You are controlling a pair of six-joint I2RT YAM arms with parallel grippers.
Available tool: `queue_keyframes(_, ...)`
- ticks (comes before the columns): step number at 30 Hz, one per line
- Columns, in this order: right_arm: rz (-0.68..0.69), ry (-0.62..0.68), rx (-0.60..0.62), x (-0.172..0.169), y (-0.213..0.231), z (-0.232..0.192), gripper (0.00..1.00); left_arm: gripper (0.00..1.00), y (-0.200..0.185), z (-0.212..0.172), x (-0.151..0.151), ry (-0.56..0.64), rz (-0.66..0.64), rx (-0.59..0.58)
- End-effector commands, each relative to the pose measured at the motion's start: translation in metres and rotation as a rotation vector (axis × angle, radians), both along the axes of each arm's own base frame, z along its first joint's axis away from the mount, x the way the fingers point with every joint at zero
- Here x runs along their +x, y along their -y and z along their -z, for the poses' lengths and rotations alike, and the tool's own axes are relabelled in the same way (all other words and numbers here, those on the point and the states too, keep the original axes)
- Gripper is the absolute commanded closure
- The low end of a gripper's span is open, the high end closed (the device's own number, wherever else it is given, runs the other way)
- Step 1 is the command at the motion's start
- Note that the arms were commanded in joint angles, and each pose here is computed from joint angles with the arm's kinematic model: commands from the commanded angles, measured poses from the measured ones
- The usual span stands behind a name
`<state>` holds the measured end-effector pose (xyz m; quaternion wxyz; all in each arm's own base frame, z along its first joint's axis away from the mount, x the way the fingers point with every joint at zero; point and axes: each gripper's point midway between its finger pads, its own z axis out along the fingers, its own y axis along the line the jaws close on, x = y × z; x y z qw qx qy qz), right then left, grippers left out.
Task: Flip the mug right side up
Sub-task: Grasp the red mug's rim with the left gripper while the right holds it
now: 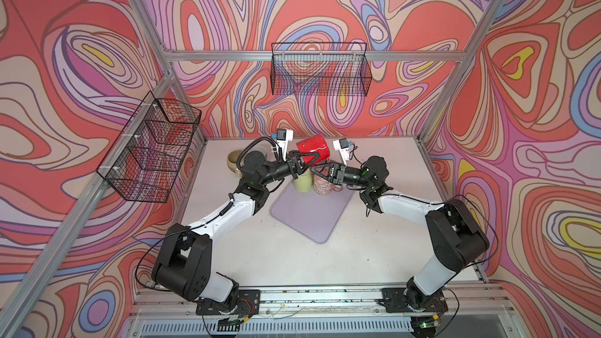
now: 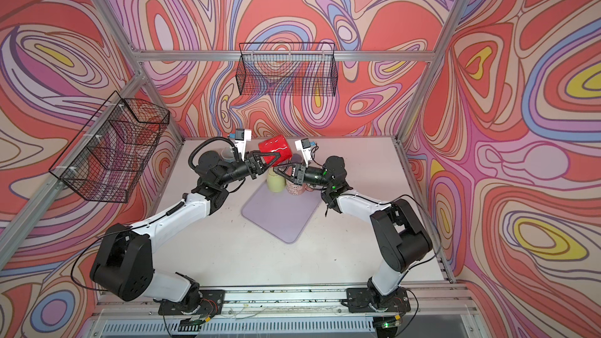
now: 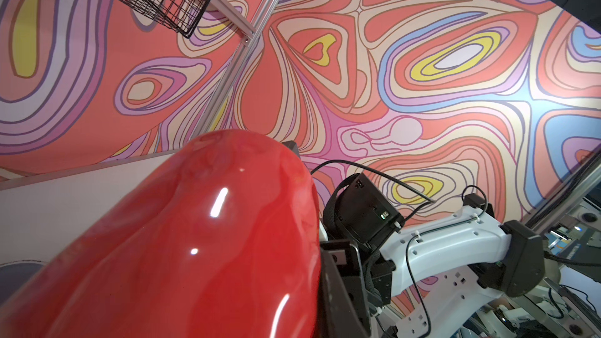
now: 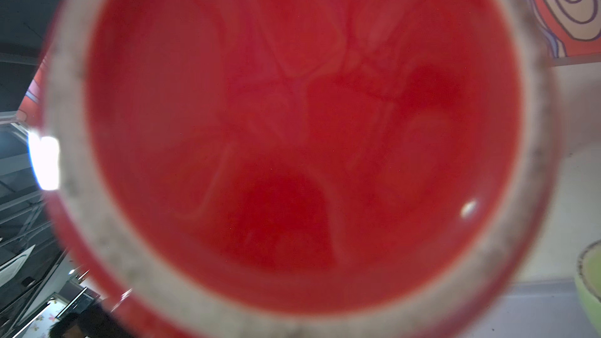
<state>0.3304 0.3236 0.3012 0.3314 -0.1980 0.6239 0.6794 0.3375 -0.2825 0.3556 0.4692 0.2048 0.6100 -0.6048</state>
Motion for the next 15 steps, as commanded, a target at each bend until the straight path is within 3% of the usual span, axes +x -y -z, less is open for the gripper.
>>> queue_keyframes(1,0.039,0.121,0.031,0.003,-0.001,-0.02,0.91,0.93,-0.006,-0.012,0.009,0.037,-0.072,-0.012)
queue_keyframes(4,0.045,0.116,0.029,0.003,0.0,-0.018,0.88,1.0,-0.007,-0.011,0.009,0.039,-0.085,-0.007)
queue_keyframes(11,0.065,0.105,0.022,0.007,0.001,-0.012,0.71,1.0,-0.012,-0.012,0.008,0.051,-0.122,0.016)
queue_keyframes(15,0.084,0.104,0.016,0.009,0.002,-0.011,0.66,1.0,-0.017,-0.013,0.007,0.057,-0.147,0.029)
